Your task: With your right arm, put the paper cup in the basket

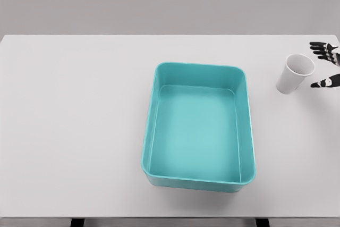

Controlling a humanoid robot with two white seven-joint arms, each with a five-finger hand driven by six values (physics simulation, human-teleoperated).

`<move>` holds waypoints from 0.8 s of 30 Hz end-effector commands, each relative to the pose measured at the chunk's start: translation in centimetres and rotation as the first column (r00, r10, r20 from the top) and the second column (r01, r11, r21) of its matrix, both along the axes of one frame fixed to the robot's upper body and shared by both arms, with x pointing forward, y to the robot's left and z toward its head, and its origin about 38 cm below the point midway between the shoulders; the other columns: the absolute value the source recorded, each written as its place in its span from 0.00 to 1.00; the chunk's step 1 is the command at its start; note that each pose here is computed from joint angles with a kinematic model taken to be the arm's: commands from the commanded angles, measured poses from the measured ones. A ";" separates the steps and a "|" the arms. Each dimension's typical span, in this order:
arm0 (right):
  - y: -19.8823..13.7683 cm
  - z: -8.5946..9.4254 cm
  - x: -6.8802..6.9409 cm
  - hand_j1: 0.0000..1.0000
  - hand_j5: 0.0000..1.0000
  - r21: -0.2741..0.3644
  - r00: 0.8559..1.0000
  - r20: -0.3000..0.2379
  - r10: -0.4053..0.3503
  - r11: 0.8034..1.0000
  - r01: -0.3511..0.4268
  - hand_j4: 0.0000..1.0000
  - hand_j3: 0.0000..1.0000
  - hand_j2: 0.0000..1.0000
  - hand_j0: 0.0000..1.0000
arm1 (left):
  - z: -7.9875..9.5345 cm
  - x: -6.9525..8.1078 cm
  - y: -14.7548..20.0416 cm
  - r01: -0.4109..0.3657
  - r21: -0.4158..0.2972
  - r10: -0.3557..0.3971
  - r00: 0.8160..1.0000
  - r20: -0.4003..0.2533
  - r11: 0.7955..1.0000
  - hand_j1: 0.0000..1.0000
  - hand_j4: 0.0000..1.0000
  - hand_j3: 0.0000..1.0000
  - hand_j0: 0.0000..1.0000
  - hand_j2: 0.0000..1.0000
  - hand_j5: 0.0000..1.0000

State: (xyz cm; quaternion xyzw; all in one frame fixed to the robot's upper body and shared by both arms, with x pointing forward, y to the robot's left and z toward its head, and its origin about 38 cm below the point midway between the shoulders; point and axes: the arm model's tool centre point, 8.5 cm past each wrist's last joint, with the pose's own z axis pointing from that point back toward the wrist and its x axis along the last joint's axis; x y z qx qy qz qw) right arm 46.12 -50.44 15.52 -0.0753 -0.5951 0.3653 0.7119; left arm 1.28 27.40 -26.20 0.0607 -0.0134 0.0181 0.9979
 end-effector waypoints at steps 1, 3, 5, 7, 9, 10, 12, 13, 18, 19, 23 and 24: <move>0.1 0.1 0.1 1.00 1.00 0.003 1.000 0.006 0.004 1.000 -0.004 1.00 1.00 1.00 1.00 | 0.0 0.0 0.0 0.000 0.000 0.000 1.000 0.000 1.000 1.00 1.00 1.00 1.00 1.00 1.00; 0.2 0.1 0.0 1.00 1.00 0.003 1.000 0.005 0.005 1.000 -0.005 1.00 1.00 1.00 1.00 | 0.0 0.0 0.0 0.000 0.000 0.000 1.000 0.000 1.000 1.00 1.00 1.00 1.00 1.00 1.00; 0.2 0.0 0.1 1.00 1.00 0.004 1.000 0.003 0.006 1.000 -0.006 1.00 1.00 1.00 1.00 | 0.0 0.0 0.0 0.000 0.000 0.000 1.000 0.000 1.000 1.00 1.00 1.00 1.00 1.00 1.00; 0.4 -0.2 0.1 1.00 1.00 0.006 1.000 0.003 0.009 1.000 -0.009 1.00 1.00 1.00 1.00 | 0.0 -0.1 0.0 0.000 0.000 0.000 1.000 -0.001 1.000 1.00 1.00 1.00 1.00 1.00 1.00; 0.8 -0.5 0.2 1.00 1.00 0.008 1.000 -0.003 0.014 1.000 -0.014 1.00 1.00 1.00 1.00 | 0.0 0.0 0.0 0.000 0.000 0.000 1.000 0.000 1.000 1.00 1.00 1.00 1.00 1.00 1.00; 0.9 -0.5 0.2 1.00 1.00 0.010 1.000 -0.002 0.017 1.000 -0.017 1.00 1.00 1.00 1.00 | 0.0 0.0 0.0 0.000 0.000 0.000 1.000 0.000 1.000 1.00 1.00 1.00 1.00 1.00 1.00; 1.3 -0.7 0.4 1.00 1.00 0.015 1.000 -0.004 0.022 1.000 -0.022 1.00 1.00 1.00 1.00 | 0.0 -0.1 0.0 0.000 0.000 0.000 1.000 -0.001 1.000 1.00 1.00 1.00 1.00 1.00 1.00; 1.5 -0.8 0.4 1.00 1.00 0.019 1.000 -0.004 0.025 1.000 -0.025 1.00 1.00 1.00 1.00 | 0.0 0.0 0.0 0.000 0.000 0.000 1.000 0.000 1.000 1.00 1.00 1.00 1.00 1.00 1.00; 1.9 -1.2 0.5 1.00 1.00 0.015 0.999 -0.014 0.037 0.999 -0.037 1.00 1.00 1.00 1.00 | 0.0 0.0 0.0 0.000 0.000 0.000 1.000 0.000 1.000 1.00 1.00 1.00 1.00 1.00 1.00; 2.0 -1.2 0.5 1.00 1.00 0.015 0.999 -0.013 0.038 0.999 -0.038 1.00 1.00 1.00 1.00 | 0.0 -0.1 0.0 0.000 0.000 0.000 1.000 -0.001 1.000 1.00 1.00 1.00 1.00 1.00 1.00; 2.2 -1.4 0.5 1.00 1.00 0.015 0.999 -0.018 0.043 0.999 -0.043 1.00 1.00 1.00 1.00 | 0.0 0.0 0.0 0.000 0.000 0.000 1.000 0.000 1.000 1.00 1.00 1.00 1.00 1.00 1.00; 2.3 -1.4 0.5 1.00 1.00 0.015 0.999 -0.017 0.045 0.999 -0.044 1.00 1.00 1.00 1.00 | 0.0 0.0 0.0 0.000 0.000 0.000 1.000 0.000 1.000 1.00 1.00 1.00 1.00 1.00 1.00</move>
